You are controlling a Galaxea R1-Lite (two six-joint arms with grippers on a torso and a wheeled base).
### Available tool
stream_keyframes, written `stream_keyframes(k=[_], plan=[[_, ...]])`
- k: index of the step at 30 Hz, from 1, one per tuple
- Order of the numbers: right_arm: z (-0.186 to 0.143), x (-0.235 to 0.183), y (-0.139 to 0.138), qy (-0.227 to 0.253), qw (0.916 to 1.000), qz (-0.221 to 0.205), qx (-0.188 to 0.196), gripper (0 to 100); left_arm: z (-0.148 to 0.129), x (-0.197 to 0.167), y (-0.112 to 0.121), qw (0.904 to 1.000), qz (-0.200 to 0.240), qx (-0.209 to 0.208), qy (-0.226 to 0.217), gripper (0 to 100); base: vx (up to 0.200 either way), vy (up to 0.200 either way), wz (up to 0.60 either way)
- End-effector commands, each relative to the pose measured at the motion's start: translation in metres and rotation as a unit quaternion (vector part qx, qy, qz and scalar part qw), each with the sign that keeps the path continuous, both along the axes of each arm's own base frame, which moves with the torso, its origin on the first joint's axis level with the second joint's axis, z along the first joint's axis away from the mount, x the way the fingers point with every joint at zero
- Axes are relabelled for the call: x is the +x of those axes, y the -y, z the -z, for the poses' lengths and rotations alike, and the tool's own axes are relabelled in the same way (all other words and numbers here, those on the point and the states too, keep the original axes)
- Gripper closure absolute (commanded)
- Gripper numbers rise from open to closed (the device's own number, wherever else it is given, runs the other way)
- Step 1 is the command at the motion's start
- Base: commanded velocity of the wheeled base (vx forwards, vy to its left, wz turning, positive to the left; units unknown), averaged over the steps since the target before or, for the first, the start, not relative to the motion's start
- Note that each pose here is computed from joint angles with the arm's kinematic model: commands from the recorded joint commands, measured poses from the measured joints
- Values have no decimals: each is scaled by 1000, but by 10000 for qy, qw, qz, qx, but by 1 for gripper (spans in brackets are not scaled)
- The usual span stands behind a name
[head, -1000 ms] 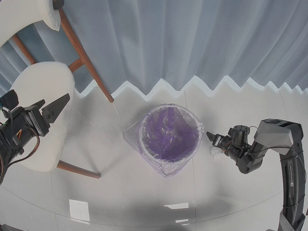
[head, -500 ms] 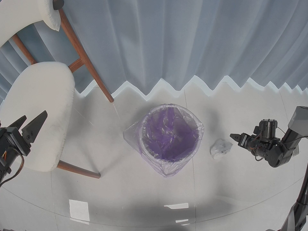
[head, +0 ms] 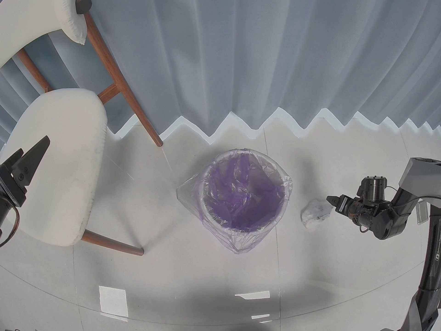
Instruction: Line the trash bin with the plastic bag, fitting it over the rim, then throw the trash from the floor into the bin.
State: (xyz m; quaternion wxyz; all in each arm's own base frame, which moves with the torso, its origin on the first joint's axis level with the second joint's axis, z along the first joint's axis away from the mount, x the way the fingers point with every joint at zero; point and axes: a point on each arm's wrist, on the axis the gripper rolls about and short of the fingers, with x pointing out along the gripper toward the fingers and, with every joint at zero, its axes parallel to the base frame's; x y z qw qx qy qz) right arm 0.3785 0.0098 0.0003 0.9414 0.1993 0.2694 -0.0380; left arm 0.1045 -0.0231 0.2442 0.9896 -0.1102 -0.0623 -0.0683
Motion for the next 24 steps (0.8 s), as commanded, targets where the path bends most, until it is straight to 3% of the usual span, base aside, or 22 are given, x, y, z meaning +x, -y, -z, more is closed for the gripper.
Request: stream_keyframes(k=[1,10,24], plan=[[18,7,2,-142,9999,35,-9,0,-1,0,0,10000,10,-11,21,0,0,0,0],[32,15,3,-232,9995,204,-115,0,0,3,1,10000,11,-4,-40,0,0,0,0],[67,40,-5,-316,9994,128,-96,0,-5,8,2,10000,13,-24,-19,0,0,0,0]])
